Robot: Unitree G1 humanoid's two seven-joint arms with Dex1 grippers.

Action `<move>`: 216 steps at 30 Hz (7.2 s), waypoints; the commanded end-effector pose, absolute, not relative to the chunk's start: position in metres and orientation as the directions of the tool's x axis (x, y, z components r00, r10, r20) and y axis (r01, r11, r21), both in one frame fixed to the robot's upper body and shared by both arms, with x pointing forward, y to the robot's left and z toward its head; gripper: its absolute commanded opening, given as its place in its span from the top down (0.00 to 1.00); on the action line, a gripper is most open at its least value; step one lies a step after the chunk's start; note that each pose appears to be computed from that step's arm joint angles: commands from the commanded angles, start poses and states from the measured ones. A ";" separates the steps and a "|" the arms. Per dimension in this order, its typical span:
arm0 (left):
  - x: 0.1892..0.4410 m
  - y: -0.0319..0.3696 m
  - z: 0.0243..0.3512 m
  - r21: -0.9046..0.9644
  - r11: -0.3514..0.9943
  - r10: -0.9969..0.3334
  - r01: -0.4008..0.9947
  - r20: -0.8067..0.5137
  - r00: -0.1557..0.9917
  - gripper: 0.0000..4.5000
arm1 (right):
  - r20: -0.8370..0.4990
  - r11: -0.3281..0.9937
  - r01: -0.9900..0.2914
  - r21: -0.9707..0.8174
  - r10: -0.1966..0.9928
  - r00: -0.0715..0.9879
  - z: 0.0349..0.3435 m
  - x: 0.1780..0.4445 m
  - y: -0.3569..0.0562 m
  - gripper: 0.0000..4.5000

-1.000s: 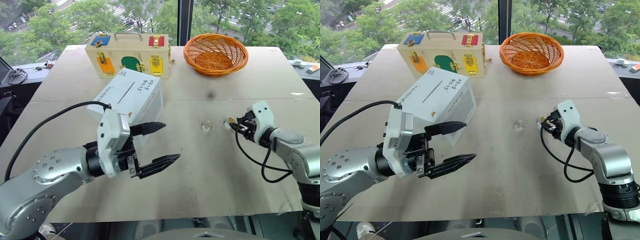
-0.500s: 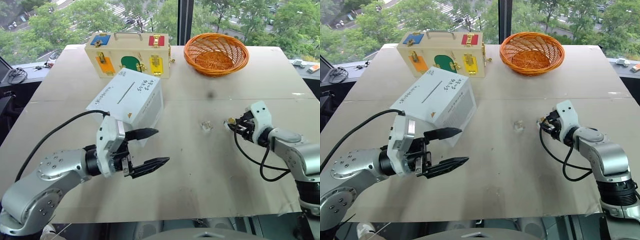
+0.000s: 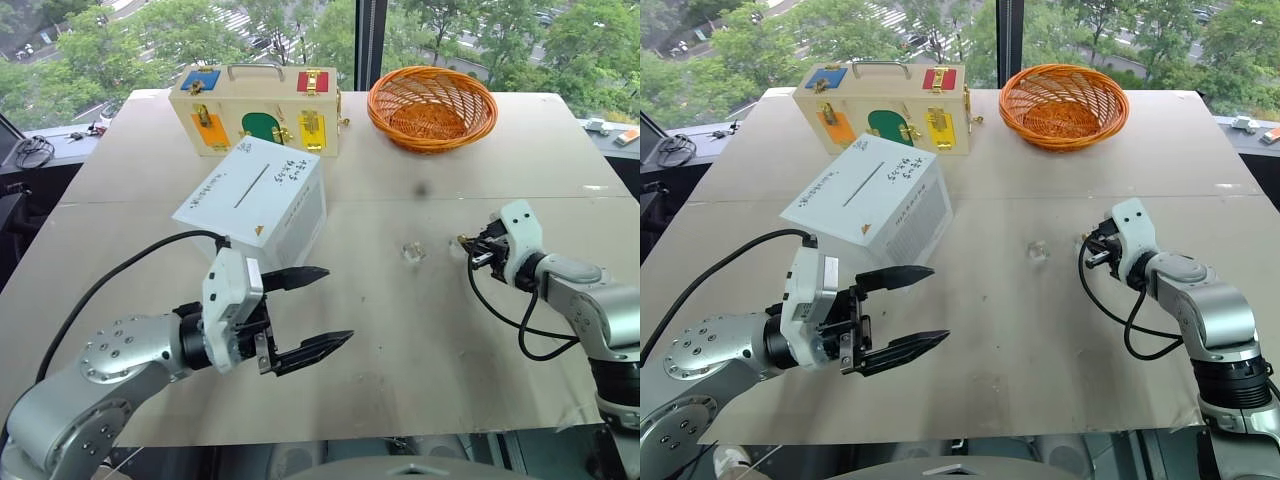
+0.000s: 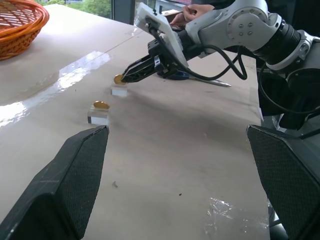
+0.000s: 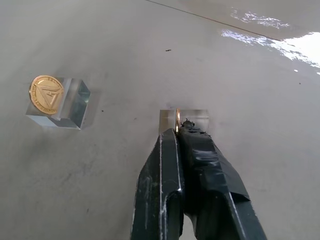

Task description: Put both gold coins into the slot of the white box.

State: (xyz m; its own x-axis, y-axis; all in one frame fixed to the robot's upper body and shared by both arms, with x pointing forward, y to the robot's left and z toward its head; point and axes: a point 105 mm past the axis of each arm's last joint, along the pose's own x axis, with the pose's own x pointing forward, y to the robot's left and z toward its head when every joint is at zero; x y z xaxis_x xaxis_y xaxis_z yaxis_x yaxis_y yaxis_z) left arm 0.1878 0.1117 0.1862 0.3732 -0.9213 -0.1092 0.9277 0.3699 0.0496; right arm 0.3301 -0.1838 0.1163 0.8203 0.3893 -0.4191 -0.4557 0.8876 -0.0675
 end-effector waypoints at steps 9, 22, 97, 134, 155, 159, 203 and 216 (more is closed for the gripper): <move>0.193 0.121 0.216 0.038 0.328 -0.944 0.944 -0.023 0.329 0.00 | -0.142 0.811 -0.584 -0.035 0.575 0.806 0.181 0.312 -0.171 0.99; 0.237 0.110 0.277 -0.014 0.204 -0.969 0.979 0.137 0.204 0.00 | -0.014 0.475 -0.878 -0.054 0.879 0.476 0.245 0.237 -0.105 0.99; 0.218 0.085 0.237 -0.025 -0.031 -0.996 0.999 0.085 -0.029 0.84 | -0.003 0.142 -0.988 -0.057 0.990 0.143 0.260 0.204 -0.050 1.00; 0.221 0.088 0.233 -0.062 -0.002 -0.998 0.998 0.058 0.002 0.84 | -0.024 0.159 -0.985 -0.061 0.987 0.161 0.257 0.204 -0.056 1.00; 0.216 0.086 0.228 -0.057 -0.026 -0.998 0.998 0.050 -0.023 0.84 | -0.021 0.132 -0.990 -0.057 0.991 0.133 0.257 0.200 -0.053 1.00; 0.219 0.086 0.233 -0.058 -0.018 -0.998 0.998 0.066 -0.014 0.84 | -0.027 0.131 -0.990 -0.052 0.991 0.133 0.255 0.199 -0.053 1.00; 0.227 0.091 0.254 -0.068 0.007 -0.991 0.998 0.130 0.016 1.00 | -0.015 0.180 -0.983 -0.020 0.983 0.181 0.250 0.205 -0.061 0.37; 0.301 0.136 0.273 0.126 0.541 -0.841 0.831 0.108 0.531 1.00 | -0.007 0.488 -0.836 -0.252 0.862 0.506 0.247 0.228 -0.118 0.01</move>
